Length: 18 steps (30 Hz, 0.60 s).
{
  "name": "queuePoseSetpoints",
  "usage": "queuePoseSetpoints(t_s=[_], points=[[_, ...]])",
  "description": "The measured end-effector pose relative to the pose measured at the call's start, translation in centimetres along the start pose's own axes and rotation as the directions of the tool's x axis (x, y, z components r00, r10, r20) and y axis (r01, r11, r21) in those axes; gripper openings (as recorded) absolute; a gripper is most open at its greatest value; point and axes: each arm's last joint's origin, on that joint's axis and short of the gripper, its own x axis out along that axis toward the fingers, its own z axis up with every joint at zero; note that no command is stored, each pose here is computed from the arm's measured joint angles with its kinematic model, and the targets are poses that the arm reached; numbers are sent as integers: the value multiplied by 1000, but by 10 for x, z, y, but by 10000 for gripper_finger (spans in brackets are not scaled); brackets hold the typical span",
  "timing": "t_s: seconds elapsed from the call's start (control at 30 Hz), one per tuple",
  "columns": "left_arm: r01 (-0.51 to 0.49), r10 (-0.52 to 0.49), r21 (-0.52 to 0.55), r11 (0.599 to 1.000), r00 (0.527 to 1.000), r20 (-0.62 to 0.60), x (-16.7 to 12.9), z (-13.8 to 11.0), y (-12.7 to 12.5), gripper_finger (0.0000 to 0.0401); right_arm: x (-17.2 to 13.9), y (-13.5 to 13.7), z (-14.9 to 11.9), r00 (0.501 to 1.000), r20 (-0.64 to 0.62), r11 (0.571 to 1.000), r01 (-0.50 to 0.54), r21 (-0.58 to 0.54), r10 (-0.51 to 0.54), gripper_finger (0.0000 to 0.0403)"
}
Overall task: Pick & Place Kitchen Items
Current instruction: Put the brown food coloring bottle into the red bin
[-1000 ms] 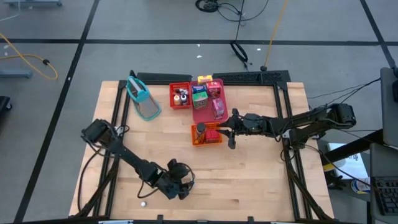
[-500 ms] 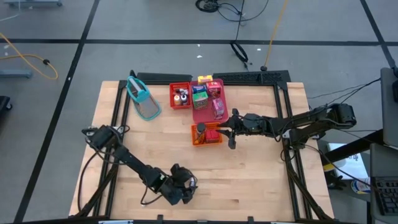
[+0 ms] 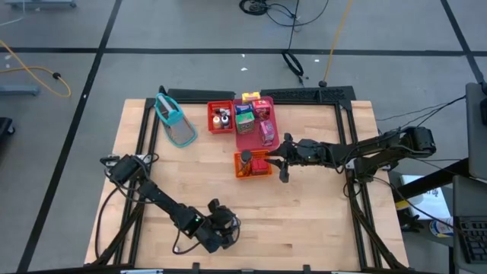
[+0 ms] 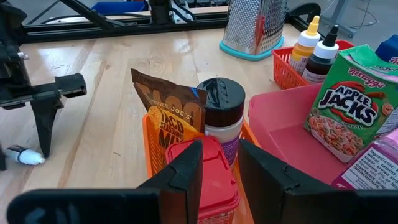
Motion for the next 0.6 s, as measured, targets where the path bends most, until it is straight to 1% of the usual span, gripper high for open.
queuePoseSetpoints(t_s=[0.3,0.33,0.5,0.6], points=[[-22,22,65,998,1000,-2,0,-2,2,49,0,0,0,1000,-2,1000,0,0,0,93],[-22,22,65,998,1000,0,0,-2,2,42,0,0,0,1000,-2,1000,1,0,-1,93],[-23,22,63,998,1000,15,-2,1,2,42,0,0,-1,1000,-9,1000,1,0,-1,93],[-21,21,75,997,1000,14,-7,5,2,54,0,0,-1,1000,-13,1000,1,-1,-1,93]])
